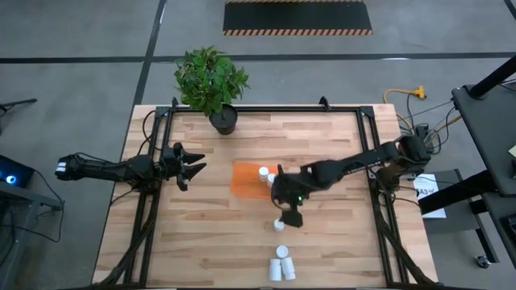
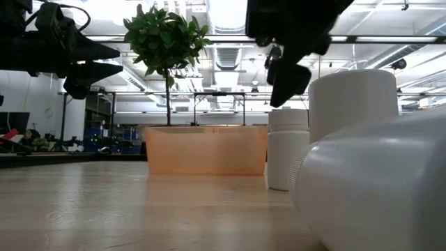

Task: Pick and place pill bottles into a basket
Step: Put the white pill bottle into the orange container

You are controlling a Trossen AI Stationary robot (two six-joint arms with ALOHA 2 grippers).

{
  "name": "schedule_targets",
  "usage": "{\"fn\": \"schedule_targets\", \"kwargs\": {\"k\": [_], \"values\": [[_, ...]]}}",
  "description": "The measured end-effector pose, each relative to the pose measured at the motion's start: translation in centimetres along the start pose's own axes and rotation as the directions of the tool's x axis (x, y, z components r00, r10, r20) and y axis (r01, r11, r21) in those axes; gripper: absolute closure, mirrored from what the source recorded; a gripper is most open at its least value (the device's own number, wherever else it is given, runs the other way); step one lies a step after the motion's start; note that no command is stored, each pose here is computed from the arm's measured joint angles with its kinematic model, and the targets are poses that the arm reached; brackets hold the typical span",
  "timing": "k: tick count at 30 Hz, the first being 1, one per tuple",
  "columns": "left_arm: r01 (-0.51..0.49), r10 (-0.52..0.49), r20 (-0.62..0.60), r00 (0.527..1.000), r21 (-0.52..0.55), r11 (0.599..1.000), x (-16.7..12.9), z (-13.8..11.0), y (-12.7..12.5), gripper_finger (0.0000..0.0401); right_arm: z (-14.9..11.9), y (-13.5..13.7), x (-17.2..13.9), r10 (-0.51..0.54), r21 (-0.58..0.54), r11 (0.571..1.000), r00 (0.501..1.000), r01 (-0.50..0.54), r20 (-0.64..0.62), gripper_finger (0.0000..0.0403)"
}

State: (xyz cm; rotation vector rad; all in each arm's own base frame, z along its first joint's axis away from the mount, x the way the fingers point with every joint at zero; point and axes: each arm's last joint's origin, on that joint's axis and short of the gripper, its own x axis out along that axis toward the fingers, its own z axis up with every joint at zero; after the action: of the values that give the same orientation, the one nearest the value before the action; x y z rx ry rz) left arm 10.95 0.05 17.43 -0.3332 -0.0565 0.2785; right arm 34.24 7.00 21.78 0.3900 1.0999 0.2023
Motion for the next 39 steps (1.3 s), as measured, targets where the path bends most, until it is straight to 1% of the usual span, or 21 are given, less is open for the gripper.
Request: {"fn": "schedule_targets", "kwargs": {"k": [2,6,8,11,17,20,28,36,39], "values": [[0.0,0.0,0.0,1.0,0.0,1.0,0.0,0.0,0.0,0.0228,-0.6,1.2,0.4,-0.024,-0.05,0.998,1.0,0.024,0.001,0.0069],[0.0,0.0,0.0,1.0,0.0,1.0,0.0,0.0,0.0,0.0228,-1.6,3.4,1.0,-0.11,-0.157,0.981,0.993,0.114,0.032,0.0068],[0.0,0.0,0.0,1.0,0.0,1.0,0.0,0.0,0.0,0.0228,-2.1,4.1,1.1,-0.14,-0.179,0.973,0.989,0.146,0.046,0.0071],[0.0,0.0,0.0,1.0,0.0,1.0,0.0,0.0,0.0,0.0228,-2.4,4.7,1.4,-0.145,-0.194,0.969,0.988,0.151,0.046,0.0076],[0.0,0.0,0.0,1.0,0.0,1.0,0.0,0.0,0.0,0.0228,-2.6,4.8,1.7,-0.142,-0.207,0.967,0.988,0.15,0.052,0.0076],[-0.001,0.001,-0.001,1.0,0.0,1.0,0.0,0.0,0.0,0.0228,-2.6,4.6,1.8,-0.161,-0.226,0.959,0.985,0.173,0.068,0.0076],[0.0,0.0,0.0,1.0,0.0,1.0,0.0,0.0,0.0,0.0228,-2.7,4.2,2.3,-0.152,-0.245,0.954,0.984,0.17,0.091,0.0076],[0.0,0.0,0.0,1.0,0.0,1.0,0.0,0.0,0.0,0.0228,-2.7,3.8,4.9,-0.142,-0.269,0.951,0.988,0.151,0.054,0.0076],[0.0,0.0,0.0,1.0,0.0,1.0,0.0,0.0,0.0,0.0228,-2.7,3.7,5.6,-0.15,-0.241,0.958,0.988,0.155,0.04,0.0076]]}}
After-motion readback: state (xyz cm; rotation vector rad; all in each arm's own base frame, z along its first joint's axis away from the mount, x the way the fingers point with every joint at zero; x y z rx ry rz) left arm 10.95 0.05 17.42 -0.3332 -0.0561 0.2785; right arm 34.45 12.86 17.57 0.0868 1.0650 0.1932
